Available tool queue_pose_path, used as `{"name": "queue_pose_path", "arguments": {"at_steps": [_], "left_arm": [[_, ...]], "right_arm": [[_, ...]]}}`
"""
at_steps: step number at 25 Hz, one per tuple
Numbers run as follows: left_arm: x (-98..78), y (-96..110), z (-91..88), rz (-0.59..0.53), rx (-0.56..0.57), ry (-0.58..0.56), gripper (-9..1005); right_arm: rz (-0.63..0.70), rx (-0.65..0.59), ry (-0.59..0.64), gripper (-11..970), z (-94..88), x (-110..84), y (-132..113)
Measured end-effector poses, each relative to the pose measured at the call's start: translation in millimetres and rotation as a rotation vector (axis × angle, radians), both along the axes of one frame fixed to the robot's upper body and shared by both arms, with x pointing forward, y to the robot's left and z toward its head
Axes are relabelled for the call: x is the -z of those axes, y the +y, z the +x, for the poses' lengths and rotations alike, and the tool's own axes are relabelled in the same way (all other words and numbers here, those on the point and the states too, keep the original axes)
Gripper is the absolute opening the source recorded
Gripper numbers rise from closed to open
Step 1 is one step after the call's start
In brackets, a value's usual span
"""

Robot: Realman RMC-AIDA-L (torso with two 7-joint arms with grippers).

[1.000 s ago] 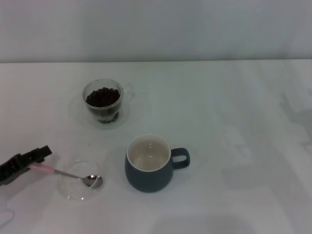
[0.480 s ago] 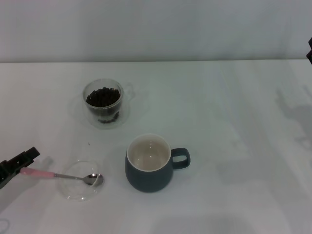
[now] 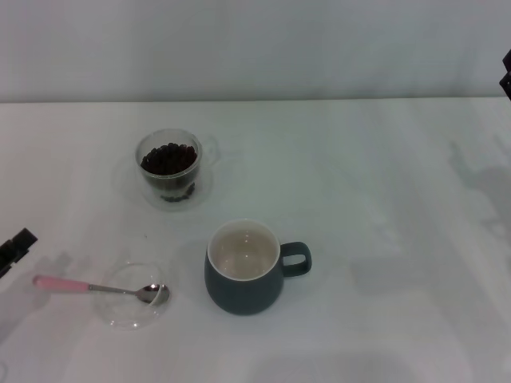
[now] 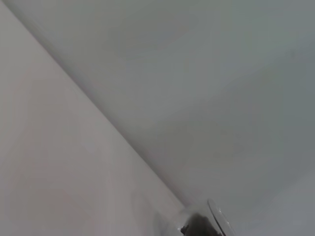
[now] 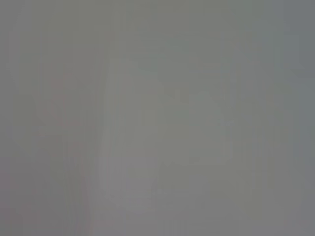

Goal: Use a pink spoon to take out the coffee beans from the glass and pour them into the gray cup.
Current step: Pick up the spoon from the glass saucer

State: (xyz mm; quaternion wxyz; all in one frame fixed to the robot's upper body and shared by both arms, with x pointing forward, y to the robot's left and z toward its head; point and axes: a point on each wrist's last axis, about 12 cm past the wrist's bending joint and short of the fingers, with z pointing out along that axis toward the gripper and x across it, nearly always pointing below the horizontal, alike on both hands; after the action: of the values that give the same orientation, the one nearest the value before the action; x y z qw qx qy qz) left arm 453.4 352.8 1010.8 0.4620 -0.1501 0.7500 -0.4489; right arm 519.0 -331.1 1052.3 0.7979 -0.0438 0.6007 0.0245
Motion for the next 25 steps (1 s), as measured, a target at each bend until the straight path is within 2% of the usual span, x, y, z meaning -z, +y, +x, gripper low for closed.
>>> {"name": "queue_pose_path", "arguments": {"at_steps": [6, 11, 17, 25], "left_arm": [[7.4, -4, -11.8, -0.030, -0.052, 0.005, 465], [13.7, -13, -16.8, -0.046, -0.061, 0.027, 701], [20.8, -17, -23.4, -0.061, -0.077, 0.057, 852], [25.1, -21, -26.6, -0.058, -0.084, 0.072, 850]], "right_arm": [[0.000, 0.012, -0.005, 827, 3.8, -2.2, -2], [-0.006, 0.000, -0.011, 827, 13.7, -6.9, 2], [-0.009, -0.017, -0.029, 827, 22.5, -13.0, 6], [-0.013, -0.032, -0.042, 827, 28.8, -17.0, 11]]}}
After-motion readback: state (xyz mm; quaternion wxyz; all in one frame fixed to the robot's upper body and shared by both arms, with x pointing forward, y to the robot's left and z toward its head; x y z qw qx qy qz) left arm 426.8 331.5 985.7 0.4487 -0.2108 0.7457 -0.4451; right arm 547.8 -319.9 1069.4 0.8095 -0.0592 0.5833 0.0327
